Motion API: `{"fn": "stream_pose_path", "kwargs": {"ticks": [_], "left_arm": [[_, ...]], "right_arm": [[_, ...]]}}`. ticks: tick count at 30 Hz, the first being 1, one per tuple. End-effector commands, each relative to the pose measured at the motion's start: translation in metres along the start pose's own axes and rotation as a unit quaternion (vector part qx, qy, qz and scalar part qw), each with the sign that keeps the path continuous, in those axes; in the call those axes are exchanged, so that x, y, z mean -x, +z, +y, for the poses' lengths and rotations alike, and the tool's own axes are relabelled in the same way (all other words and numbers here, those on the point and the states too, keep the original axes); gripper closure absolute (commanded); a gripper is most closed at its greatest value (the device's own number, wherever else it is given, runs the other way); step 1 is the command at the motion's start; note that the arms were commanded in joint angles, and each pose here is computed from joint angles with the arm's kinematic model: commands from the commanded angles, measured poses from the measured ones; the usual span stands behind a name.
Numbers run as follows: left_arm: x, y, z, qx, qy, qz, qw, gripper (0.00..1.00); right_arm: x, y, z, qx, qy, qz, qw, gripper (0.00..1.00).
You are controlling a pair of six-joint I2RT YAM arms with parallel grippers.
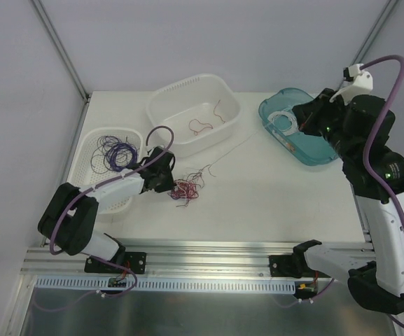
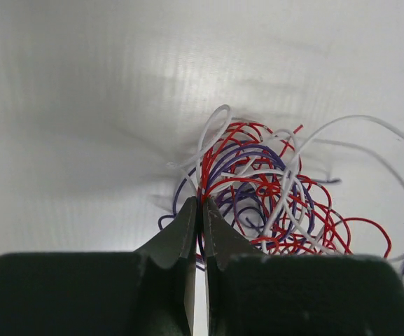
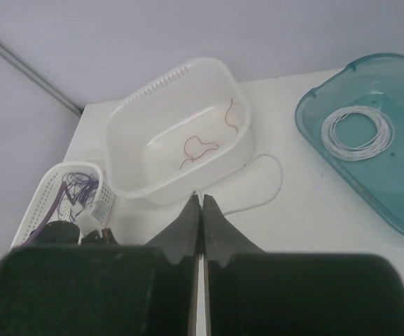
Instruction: Untangle the cables
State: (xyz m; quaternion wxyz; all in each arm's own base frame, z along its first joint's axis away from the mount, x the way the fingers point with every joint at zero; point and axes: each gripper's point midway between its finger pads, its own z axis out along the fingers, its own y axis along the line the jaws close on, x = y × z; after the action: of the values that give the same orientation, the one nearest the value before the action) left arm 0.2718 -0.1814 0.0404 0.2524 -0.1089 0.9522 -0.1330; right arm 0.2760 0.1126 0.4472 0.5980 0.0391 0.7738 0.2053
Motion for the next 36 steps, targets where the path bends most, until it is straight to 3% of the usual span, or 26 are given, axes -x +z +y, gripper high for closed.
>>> {"fn": "stream_pose_path", "kwargs": {"ticks": [1, 17, 26, 31, 32, 35, 36], "left_arm": [[-0.003, -0.007, 0.031, 0.056, 0.003, 0.01, 0.998, 1.0], [0.003, -0.024, 0.074, 0.109, -0.039, 0.013, 0.993, 1.0], [0.009, -0.03, 0.064, 0.087, -0.014, 0.013, 0.996, 1.0], [0.007, -0.034, 0.05, 0.049, 0.002, 0.027, 0.998, 1.0], [0.008, -0.035, 0.049, 0.045, 0.005, 0.029, 0.999, 1.0], [0.008, -0.038, 0.045, 0.034, 0.012, 0.028, 0.999, 1.0], [0.01, -0.04, 0.044, 0.03, 0.013, 0.023, 0.999, 1.0]], "right_arm": [[0.046, -0.021, -0.008, -0.01, -0.012, -0.069, 0.997, 0.99], [0.164, -0.064, -0.011, -0.036, -0.019, -0.242, 0.969, 0.99], [0.158, -0.024, -0.016, -0.025, -0.008, -0.223, 0.974, 0.99], [0.093, 0.02, -0.027, -0.009, 0.014, -0.125, 0.992, 0.99], [0.054, 0.043, -0.041, -0.016, 0.03, -0.079, 0.996, 0.99], [-0.005, 0.054, -0.066, -0.049, 0.055, -0.02, 0.997, 0.99], [-0.048, 0.06, -0.083, -0.071, 0.064, 0.024, 0.995, 0.99]]}}
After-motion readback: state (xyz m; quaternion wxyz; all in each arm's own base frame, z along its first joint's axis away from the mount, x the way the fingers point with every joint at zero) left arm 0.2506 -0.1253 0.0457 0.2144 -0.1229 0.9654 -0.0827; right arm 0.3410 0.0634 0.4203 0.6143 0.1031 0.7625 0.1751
